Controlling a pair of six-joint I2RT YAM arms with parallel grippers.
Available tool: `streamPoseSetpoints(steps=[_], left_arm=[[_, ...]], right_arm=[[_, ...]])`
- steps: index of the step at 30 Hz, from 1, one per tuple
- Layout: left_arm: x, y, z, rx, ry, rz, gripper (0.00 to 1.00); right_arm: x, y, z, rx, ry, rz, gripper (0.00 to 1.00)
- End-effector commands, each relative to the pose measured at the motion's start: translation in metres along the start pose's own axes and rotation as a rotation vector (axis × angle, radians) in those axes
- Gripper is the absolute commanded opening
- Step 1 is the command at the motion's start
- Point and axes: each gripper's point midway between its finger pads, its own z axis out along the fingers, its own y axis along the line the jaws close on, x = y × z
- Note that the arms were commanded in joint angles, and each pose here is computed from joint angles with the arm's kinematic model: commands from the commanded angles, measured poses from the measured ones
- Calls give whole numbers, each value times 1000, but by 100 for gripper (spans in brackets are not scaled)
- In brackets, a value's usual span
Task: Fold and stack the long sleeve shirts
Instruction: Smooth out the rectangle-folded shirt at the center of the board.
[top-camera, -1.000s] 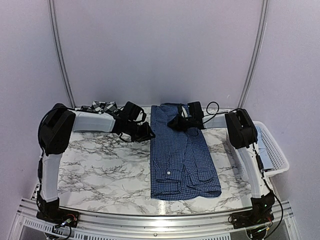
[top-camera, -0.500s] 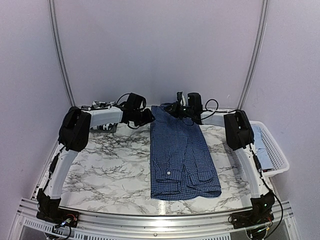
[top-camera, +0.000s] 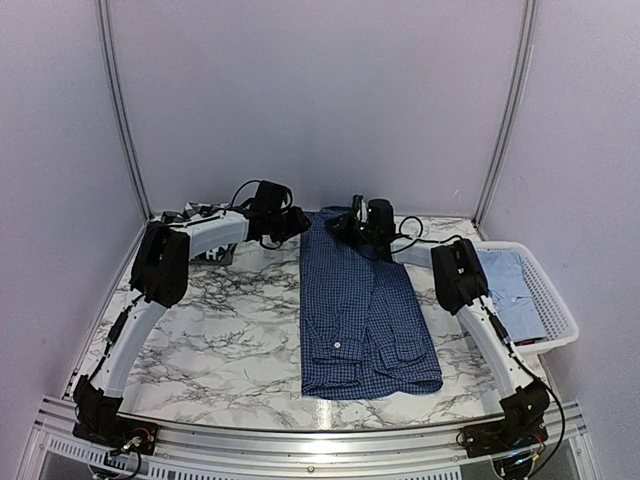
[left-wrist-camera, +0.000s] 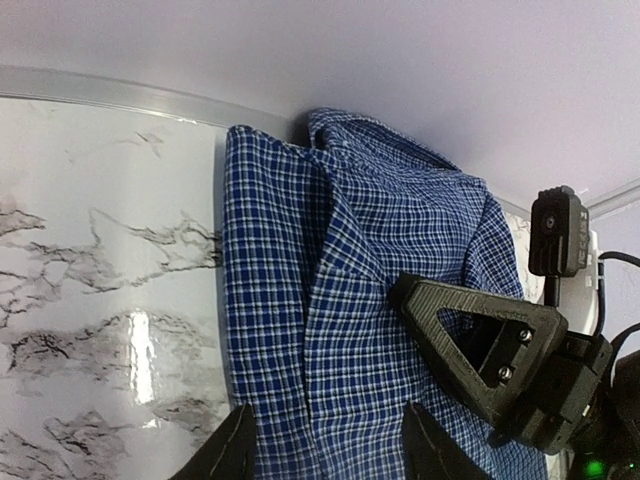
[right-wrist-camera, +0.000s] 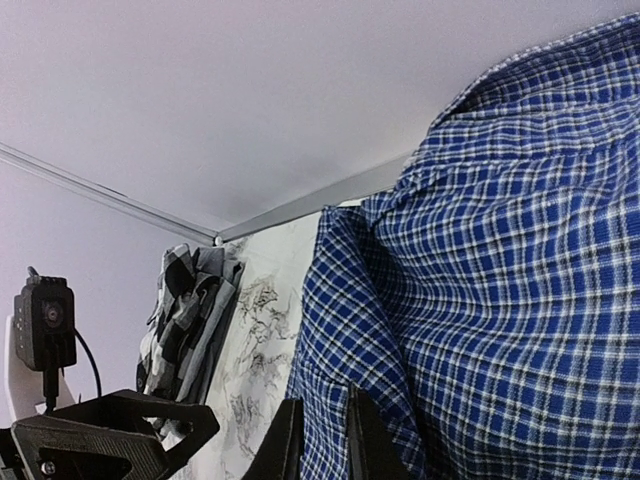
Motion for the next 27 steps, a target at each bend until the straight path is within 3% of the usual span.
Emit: streamPoseSetpoints(steps=[1, 8, 15, 23, 27], left_arm=[[-6, 20, 7, -73, -42, -21, 52], [0, 24, 11, -73, -29, -61, 52], [2, 18, 5, -41, -1, -90, 52], [23, 31, 6, -67, 49, -130, 48], [28, 29, -1, -80, 59, -126, 46]], right_arm=[[4, -10, 5, 142, -15, -57, 12], [9, 12, 12, 253, -22, -235, 14], [8, 14, 14, 224, -7, -173, 14], [-46, 101, -12, 65, -38, -246, 30], [-59, 137, -34, 67, -17, -296, 33]])
